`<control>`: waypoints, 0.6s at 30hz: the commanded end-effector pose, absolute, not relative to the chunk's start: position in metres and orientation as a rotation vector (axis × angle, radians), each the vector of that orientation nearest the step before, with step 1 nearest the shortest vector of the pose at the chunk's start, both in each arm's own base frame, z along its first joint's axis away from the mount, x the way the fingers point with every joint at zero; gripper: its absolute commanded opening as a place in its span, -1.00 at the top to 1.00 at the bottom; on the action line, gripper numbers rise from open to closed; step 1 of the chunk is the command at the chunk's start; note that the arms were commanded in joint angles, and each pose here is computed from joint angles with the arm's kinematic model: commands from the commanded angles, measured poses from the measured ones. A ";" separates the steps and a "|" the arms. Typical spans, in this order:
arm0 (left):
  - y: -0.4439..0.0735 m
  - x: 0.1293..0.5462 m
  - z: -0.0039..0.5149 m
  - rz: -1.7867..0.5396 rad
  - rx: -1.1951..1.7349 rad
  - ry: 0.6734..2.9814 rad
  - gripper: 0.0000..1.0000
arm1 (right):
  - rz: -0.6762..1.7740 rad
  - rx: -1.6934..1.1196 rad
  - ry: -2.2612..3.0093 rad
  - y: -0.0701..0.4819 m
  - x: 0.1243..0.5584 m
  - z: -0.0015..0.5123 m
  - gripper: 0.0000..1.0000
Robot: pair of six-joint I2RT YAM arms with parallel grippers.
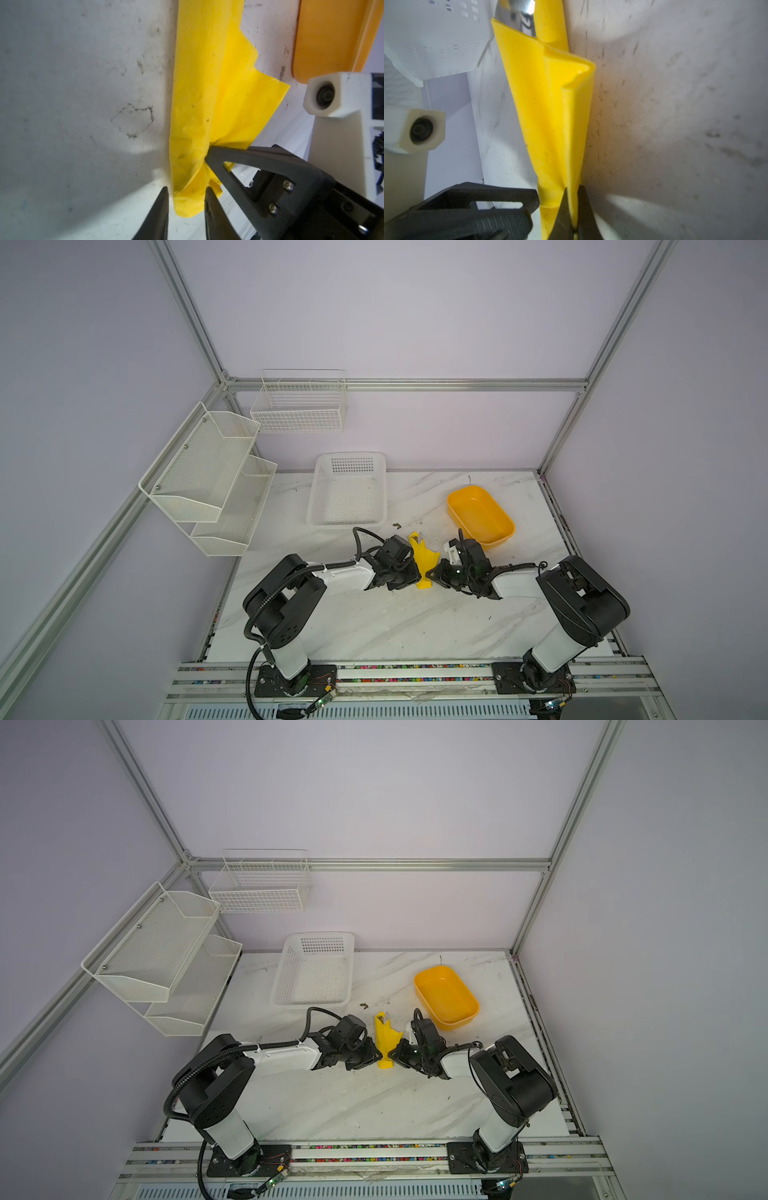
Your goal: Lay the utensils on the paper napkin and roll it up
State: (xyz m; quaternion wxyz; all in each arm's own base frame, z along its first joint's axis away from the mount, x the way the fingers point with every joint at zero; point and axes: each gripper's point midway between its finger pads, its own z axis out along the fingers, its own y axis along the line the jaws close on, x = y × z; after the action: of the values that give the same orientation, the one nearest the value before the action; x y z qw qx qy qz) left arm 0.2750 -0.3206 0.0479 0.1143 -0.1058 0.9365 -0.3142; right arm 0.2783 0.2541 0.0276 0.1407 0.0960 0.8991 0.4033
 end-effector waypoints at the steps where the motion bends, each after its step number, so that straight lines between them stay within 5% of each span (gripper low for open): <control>1: -0.328 0.270 0.054 -0.990 -0.282 2.713 0.39 | 1.094 0.334 2.658 0.243 0.268 0.009 0.87; 18: -0.325 0.241 0.020 -0.906 -0.262 2.841 0.41 | 1.086 0.339 2.664 0.242 0.267 0.006 0.87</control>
State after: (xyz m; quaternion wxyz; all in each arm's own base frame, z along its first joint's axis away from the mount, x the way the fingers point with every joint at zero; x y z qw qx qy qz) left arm 0.2572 -0.3303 0.0346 0.0972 -0.0950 0.9395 -0.3145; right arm 0.2782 0.2540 0.0274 0.1411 0.0959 0.8989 0.4036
